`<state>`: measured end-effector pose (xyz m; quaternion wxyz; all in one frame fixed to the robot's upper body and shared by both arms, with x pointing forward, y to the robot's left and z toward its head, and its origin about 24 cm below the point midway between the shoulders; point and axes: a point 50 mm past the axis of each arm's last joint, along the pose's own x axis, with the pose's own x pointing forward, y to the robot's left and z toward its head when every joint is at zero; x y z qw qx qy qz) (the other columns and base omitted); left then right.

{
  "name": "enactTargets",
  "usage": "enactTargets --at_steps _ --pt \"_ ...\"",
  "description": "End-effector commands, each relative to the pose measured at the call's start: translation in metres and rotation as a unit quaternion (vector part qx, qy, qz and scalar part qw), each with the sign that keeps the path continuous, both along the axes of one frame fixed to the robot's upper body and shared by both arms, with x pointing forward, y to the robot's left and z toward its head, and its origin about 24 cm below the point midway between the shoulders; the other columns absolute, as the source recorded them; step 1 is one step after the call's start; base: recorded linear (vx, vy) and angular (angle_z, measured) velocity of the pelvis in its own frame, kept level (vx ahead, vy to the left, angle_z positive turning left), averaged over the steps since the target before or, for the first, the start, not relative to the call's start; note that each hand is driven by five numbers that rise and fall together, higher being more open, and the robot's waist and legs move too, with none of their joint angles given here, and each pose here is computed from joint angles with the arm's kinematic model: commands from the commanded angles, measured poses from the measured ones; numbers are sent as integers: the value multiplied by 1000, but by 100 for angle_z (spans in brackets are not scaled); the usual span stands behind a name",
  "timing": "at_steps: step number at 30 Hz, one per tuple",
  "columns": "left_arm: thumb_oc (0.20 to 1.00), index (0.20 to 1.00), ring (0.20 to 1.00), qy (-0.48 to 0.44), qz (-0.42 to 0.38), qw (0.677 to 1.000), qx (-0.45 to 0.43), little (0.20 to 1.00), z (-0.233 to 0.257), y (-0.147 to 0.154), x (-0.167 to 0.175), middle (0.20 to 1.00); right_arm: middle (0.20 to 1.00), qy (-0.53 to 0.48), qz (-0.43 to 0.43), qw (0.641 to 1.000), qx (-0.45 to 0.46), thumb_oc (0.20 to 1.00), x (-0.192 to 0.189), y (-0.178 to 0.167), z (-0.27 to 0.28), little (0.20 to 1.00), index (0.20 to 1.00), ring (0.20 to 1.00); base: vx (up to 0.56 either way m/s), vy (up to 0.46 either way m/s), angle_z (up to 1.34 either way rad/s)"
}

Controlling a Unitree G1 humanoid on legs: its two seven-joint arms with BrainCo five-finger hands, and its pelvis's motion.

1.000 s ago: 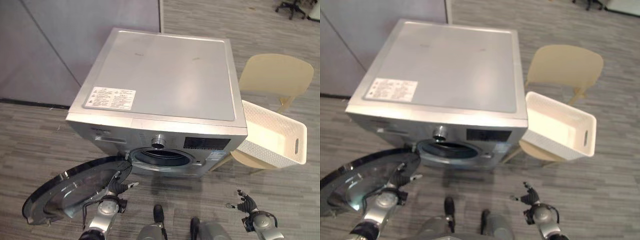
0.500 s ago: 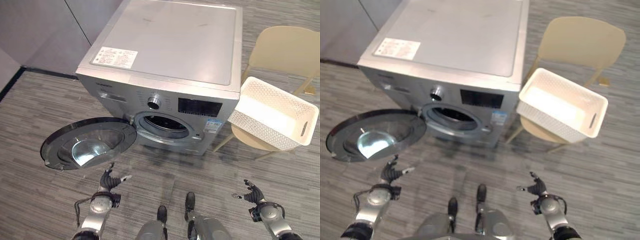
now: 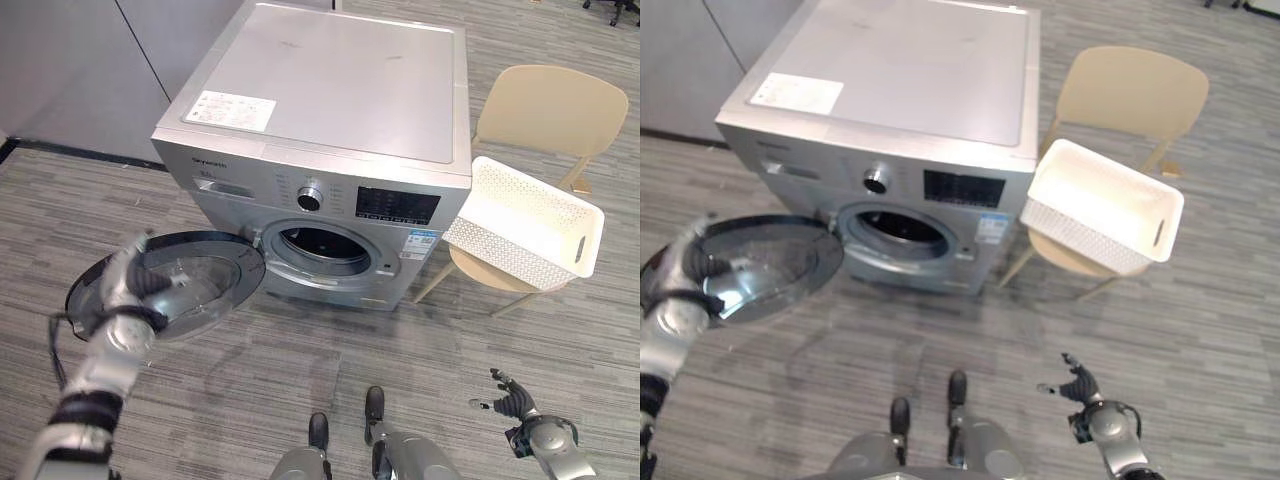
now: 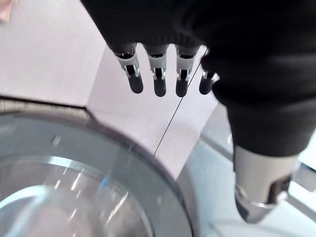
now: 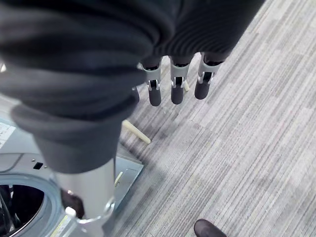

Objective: Grab the laundry basket,head to the washer,open it,put in the laundry and shut it.

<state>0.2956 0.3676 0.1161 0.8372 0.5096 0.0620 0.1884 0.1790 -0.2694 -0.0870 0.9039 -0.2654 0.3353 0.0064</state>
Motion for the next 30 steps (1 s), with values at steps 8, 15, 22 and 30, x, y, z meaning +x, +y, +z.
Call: enactTargets --at_steps 8,15,22,30 --pt "1000 1000 1000 -8 112 982 152 1000 98 57 5 1000 1000 -35 61 998 3 1000 27 19 12 1000 1000 1000 -44 12 -11" --pt "1000 1000 1000 60 153 975 153 1000 102 78 -7 1000 1000 -46 76 996 26 1000 38 33 14 1000 1000 1000 -5 11 -7" --pt "1000 1000 1000 155 163 971 74 1000 26 83 -26 1000 1000 -57 78 995 24 1000 39 29 19 1000 1000 1000 14 47 -2" --pt "1000 1000 1000 99 116 982 -106 1000 -53 35 -26 1000 1000 -60 71 996 -3 1000 38 24 20 1000 1000 1000 -1 0 -2"
